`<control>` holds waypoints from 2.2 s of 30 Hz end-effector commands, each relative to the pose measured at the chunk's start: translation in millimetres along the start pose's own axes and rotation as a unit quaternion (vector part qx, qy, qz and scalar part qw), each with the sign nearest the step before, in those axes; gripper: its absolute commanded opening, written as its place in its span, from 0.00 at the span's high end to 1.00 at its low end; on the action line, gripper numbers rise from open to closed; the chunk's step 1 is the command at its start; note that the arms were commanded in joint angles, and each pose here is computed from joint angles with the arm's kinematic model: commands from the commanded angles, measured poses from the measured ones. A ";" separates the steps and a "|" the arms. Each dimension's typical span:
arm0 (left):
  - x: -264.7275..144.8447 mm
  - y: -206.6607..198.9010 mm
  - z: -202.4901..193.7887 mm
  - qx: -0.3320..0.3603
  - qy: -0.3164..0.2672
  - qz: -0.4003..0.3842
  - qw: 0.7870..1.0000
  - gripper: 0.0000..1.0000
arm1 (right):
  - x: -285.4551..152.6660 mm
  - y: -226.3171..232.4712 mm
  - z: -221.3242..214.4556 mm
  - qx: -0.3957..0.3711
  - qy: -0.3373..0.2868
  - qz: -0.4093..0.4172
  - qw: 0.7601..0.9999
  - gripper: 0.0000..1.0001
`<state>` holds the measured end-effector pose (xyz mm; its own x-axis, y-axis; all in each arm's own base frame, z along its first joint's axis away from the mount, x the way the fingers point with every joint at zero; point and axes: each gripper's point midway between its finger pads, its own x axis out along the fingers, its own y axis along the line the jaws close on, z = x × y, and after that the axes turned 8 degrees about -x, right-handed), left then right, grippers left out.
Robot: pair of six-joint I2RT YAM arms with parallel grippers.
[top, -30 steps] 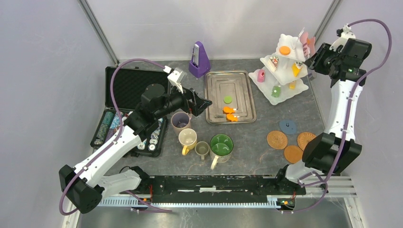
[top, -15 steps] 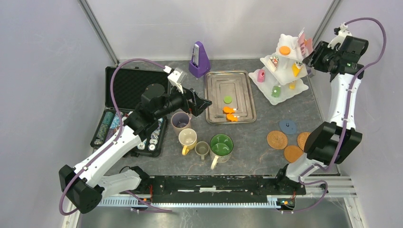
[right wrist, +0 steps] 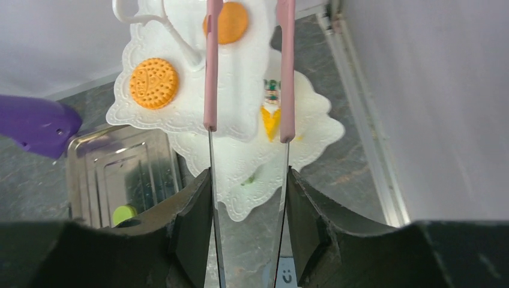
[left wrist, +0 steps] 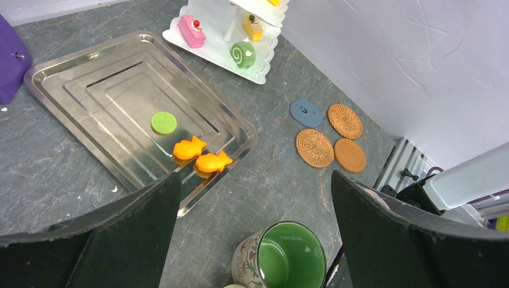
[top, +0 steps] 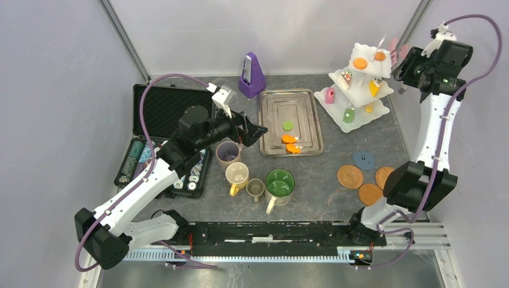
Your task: Serve the afternoon tea
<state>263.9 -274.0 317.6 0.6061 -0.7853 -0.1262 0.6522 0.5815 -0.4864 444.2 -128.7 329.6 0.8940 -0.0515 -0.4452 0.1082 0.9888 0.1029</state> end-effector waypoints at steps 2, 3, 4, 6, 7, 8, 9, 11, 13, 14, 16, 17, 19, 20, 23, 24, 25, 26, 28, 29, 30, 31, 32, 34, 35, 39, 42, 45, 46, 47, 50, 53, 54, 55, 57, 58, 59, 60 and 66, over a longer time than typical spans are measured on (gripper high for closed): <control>1.7 -9.4 16.4 0.021 -0.019 -0.014 1.000 0.00 | -101.3 -19.6 52.5 -0.030 -0.104 -0.140 0.984 0.52; 2.1 -9.0 15.7 0.020 -0.018 -0.013 1.000 0.00 | -114.0 -18.3 53.4 -0.035 -0.114 -0.148 0.982 0.53; 2.1 -9.1 15.8 0.020 -0.019 -0.014 1.000 0.00 | -123.3 -15.5 53.4 -0.039 -0.121 -0.148 0.981 0.53; 2.8 -9.3 15.1 0.018 -0.018 -0.015 1.000 0.00 | -141.9 8.8 57.2 -0.063 -0.154 -0.100 0.981 0.55; 3.5 -9.5 14.7 0.017 -0.017 -0.016 1.000 0.00 | -144.4 25.7 54.0 -0.078 -0.168 -0.060 0.981 0.55; 3.8 -9.6 14.4 0.015 -0.016 -0.016 1.000 0.00 | -150.3 49.2 53.3 -0.094 -0.190 -0.011 0.977 0.55; 3.6 -9.9 14.2 0.015 -0.016 -0.017 1.000 0.00 | -154.0 73.8 49.5 -0.106 -0.202 0.035 0.973 0.55; 3.5 -9.9 14.7 0.014 -0.017 -0.016 1.000 0.00 | -157.4 119.5 36.9 -0.114 -0.210 0.118 0.964 0.55; 2.2 -7.7 16.3 0.015 -0.022 -0.009 1.000 0.00 | -154.7 163.6 15.3 -0.108 -0.195 0.202 0.954 0.56; 1.1 -6.5 17.5 0.016 -0.026 -0.005 1.000 0.00 | -150.1 184.3 -1.9 -0.104 -0.175 0.240 0.949 0.56; -1.8 -2.3 20.8 0.019 -0.036 0.008 0.999 0.00 | -139.0 219.5 -42.2 -0.097 -0.130 0.298 0.941 0.57; -3.1 0.0 22.0 0.022 -0.040 0.015 0.999 0.00 | -133.5 233.2 -64.2 -0.099 -0.107 0.315 0.938 0.57; -5.1 4.1 24.2 0.027 -0.047 0.027 0.998 0.00 | -123.6 253.2 -105.2 -0.114 -0.065 0.323 0.937 0.56; -5.6 5.7 24.6 0.028 -0.049 0.031 0.998 0.00 | -120.2 261.4 -125.0 -0.122 -0.044 0.324 0.937 0.56; -4.4 12.0 22.9 0.029 -0.050 0.044 0.997 0.00 | -106.5 271.9 -185.7 -0.159 0.028 0.313 0.936 0.55; -3.5 13.8 21.8 0.028 -0.050 0.047 0.997 0.01 | -102.2 270.2 -204.8 -0.180 0.054 0.302 0.934 0.54; -2.3 15.7 19.8 0.027 -0.047 0.050 0.997 0.01 | -99.4 268.8 -218.6 -0.207 0.070 0.288 0.932 0.54; -1.5 17.0 18.9 0.026 -0.047 0.052 0.997 0.01 | -96.0 263.6 -231.0 -0.229 0.087 0.267 0.932 0.54; -1.2 19.1 18.5 0.026 -0.051 0.055 0.997 0.02 | -92.6 258.5 -248.6 -0.267 0.107 0.247 0.925 0.53; -0.9 20.5 18.0 0.027 -0.052 0.057 0.997 0.02 | -91.5 257.1 -255.2 -0.285 0.116 0.242 0.920 0.53; -1.1 21.2 18.3 0.028 -0.054 0.059 0.996 0.02 | -90.1 254.9 -257.7 -0.302 0.121 0.231 0.917 0.53; -1.1 22.3 18.1 0.030 -0.053 0.061 0.996 0.02 | -88.8 253.0 -259.5 -0.315 0.126 0.223 0.914 0.53; -0.8 23.0 18.1 0.031 -0.052 0.063 0.996 0.02 | -87.4 251.7 -261.4 -0.329 0.130 0.216 0.910 0.53; -0.2 23.9 17.8 0.033 -0.049 0.065 0.996 0.02 | -83.8 249.5 -264.5 -0.355 0.141 0.208 0.900 0.53; 0.0 24.6 17.3 0.034 -0.048 0.066 0.996 0.02 | -81.6 247.8 -265.2 -0.365 0.147 0.201 0.897 0.52; -0.7 27.4 17.5 0.039 -0.049 0.073 0.995 0.02 | -74.7 238.2 -269.6 -0.397 0.168 0.174 0.885 0.52; 0.2 29.1 16.3 0.039 -0.047 0.076 0.995 0.02 | -71.2 239.7 -269.9 -0.400 0.162 0.175 0.885 0.51; 0.8 28.0 16.1 0.039 -0.046 0.073 0.996 0.02 | -68.5 243.9 -277.0 -0.405 0.170 0.188 0.879 0.51; 0.8 27.8 16.2 0.040 -0.046 0.072 0.996 0.02 | -67.8 244.8 -279.2 -0.406 0.170 0.192 0.877 0.51; 0.9 27.7 15.9 0.039 -0.045 0.072 0.996 0.02 | -66.5 246.5 -280.7 -0.405 0.168 0.195 0.877 0.51; 1.3 27.8 15.7 0.040 -0.044 0.072 0.996 0.02 | -64.7 251.1 -285.7 -0.404 0.169 0.208 0.875 0.50; 1.8 27.9 15.0 0.040 -0.043 0.071 0.996 0.02 | -61.1 250.0 -288.1 -0.408 0.172 0.204 0.873 0.50; 2.1 27.7 15.0 0.040 -0.042 0.071 0.996 0.02 | -60.1 249.9 -289.0 -0.409 0.172 0.203 0.873 0.50; 2.2 27.5 14.6 0.040 -0.041 0.070 0.996 0.02 | -58.5 249.9 -290.0 -0.411 0.170 0.203 0.873 0.49; 3.0 27.0 13.8 0.039 -0.039 0.068 0.996 0.02 | -55.4 247.5 -294.3 -0.415 0.172 0.198 0.871 0.49; 3.4 27.1 13.6 0.039 -0.039 0.068 0.996 0.02 | -54.5 245.5 -296.3 -0.418 0.177 0.194 0.870 0.49; 3.4 27.3 13.3 0.039 -0.038 0.068 0.996 0.02 | -53.4 243.5 -298.6 -0.420 0.180 0.191 0.869 0.49; 3.8 27.7 12.9 0.039 -0.038 0.069 0.996 0.02 | -52.8 242.1 -300.3 -0.422 0.181 0.188 0.868 0.49; 4.5 28.0 12.0 0.038 -0.036 0.069 0.996 0.01 | -50.5 237.3 -309.2 -0.421 0.186 0.183 0.869 0.50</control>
<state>287.8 -257.5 302.8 0.7193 -0.6765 -0.1581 0.5555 0.6967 -0.4538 283.3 151.6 101.2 0.5504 0.1856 -0.8140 -0.6662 0.6852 -0.2943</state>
